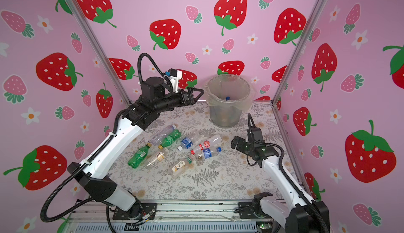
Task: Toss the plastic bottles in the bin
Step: 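Withdraw the left gripper from the bin back over the bottles, then reach the right gripper toward the red-capped white bottle while the left gripper hovers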
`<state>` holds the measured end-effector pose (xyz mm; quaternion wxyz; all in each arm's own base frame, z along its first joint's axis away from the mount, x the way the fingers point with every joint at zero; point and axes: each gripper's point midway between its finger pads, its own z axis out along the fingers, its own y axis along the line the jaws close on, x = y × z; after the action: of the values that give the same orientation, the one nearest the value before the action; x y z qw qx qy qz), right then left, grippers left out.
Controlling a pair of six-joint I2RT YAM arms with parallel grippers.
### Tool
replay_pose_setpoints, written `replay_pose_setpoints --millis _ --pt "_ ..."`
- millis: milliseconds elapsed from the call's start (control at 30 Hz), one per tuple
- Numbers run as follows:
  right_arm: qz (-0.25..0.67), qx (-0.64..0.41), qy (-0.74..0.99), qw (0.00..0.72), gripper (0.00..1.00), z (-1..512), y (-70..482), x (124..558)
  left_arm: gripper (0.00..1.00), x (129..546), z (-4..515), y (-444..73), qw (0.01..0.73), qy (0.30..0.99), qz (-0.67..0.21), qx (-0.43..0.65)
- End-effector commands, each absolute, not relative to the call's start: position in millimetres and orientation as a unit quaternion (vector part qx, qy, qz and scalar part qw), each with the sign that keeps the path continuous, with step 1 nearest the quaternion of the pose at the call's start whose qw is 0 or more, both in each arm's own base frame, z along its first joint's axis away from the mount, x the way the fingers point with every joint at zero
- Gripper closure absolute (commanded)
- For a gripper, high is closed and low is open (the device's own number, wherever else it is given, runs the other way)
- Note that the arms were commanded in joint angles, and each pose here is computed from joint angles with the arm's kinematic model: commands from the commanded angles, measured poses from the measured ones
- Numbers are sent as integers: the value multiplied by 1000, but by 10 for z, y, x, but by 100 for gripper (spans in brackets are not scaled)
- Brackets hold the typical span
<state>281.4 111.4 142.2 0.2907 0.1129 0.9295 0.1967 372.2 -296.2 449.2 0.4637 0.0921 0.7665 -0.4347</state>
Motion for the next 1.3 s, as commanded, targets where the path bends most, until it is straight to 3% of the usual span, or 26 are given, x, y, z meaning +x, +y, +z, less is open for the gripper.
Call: replay_pose_setpoints --millis 0,1267 --pt "199 147 922 298 1 1443 1060 2827 1 3665 4343 -2871 439 783 -432 86" --pt "226 177 917 278 1 1270 1292 2913 1 2911 2293 -2164 259 920 -270 114"
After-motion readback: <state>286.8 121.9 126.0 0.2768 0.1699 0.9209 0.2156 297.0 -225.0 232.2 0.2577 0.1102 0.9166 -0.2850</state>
